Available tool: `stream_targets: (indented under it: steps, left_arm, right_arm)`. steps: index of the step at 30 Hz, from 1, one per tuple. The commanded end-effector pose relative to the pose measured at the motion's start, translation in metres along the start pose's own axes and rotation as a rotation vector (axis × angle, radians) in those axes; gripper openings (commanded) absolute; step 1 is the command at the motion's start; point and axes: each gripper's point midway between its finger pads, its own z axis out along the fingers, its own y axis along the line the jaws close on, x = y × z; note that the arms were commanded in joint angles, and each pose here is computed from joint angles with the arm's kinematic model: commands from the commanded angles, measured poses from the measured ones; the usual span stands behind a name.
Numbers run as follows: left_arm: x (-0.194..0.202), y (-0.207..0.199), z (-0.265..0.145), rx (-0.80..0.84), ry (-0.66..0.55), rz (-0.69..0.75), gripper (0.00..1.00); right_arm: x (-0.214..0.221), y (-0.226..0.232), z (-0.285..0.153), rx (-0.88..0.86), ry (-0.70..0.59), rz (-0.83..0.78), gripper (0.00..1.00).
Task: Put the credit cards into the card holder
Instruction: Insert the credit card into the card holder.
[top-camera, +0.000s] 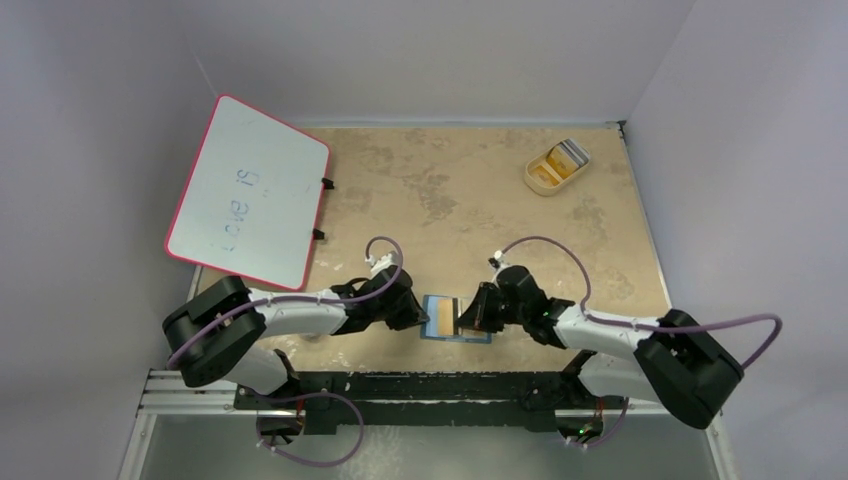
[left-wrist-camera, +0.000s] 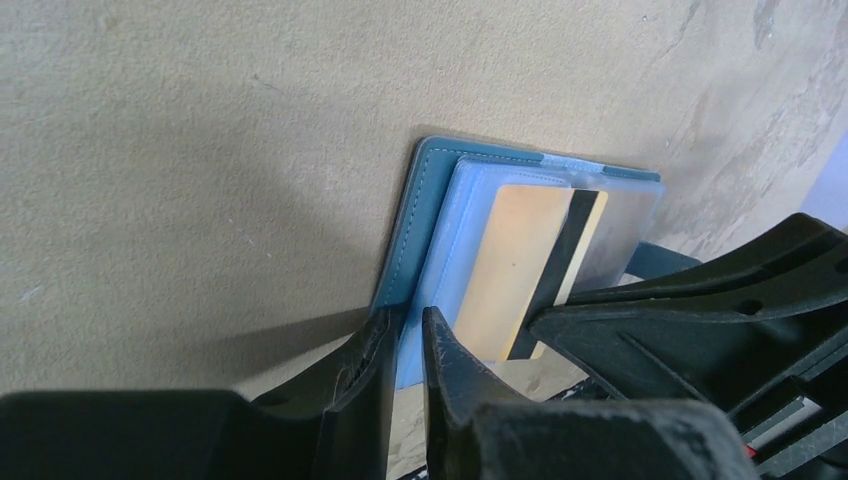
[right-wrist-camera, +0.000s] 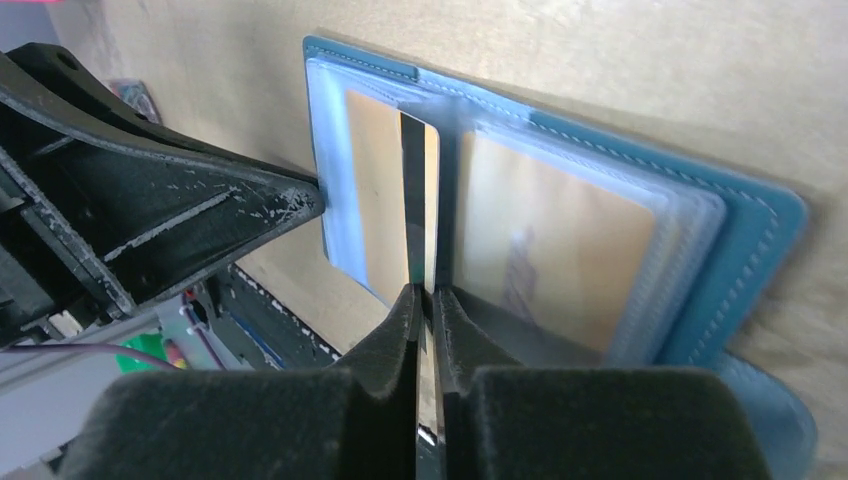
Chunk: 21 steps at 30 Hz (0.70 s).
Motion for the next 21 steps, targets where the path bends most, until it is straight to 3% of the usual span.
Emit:
stream_targets:
  steps: [1, 9, 16, 21]
  left_arm:
    - [-0.011, 0.033, -0.001, -0.111, -0.086, -0.001, 0.16]
    - [-0.028, 0.021, -0.016, -0.065, -0.153, -0.022, 0.19]
    - [-0.035, 0.011, -0.026, -0.027, -0.181, -0.032, 0.21]
    - [-0.033, 0.021, -0.022, -0.084, -0.175, -0.021, 0.21]
  right_arm:
    - [-0.003, 0.010, 0.009, 0.021, 0.045, -0.114, 0.08]
    - [-0.032, 0.010, -0.013, 0.168, -0.051, -0.146, 0.37]
    - [-0.034, 0.029, -0.005, 0.085, -0.045, -0.146, 0.43]
    - [-0.028, 0.029, 0.009, 0.081, -0.008, -0.135, 0.44]
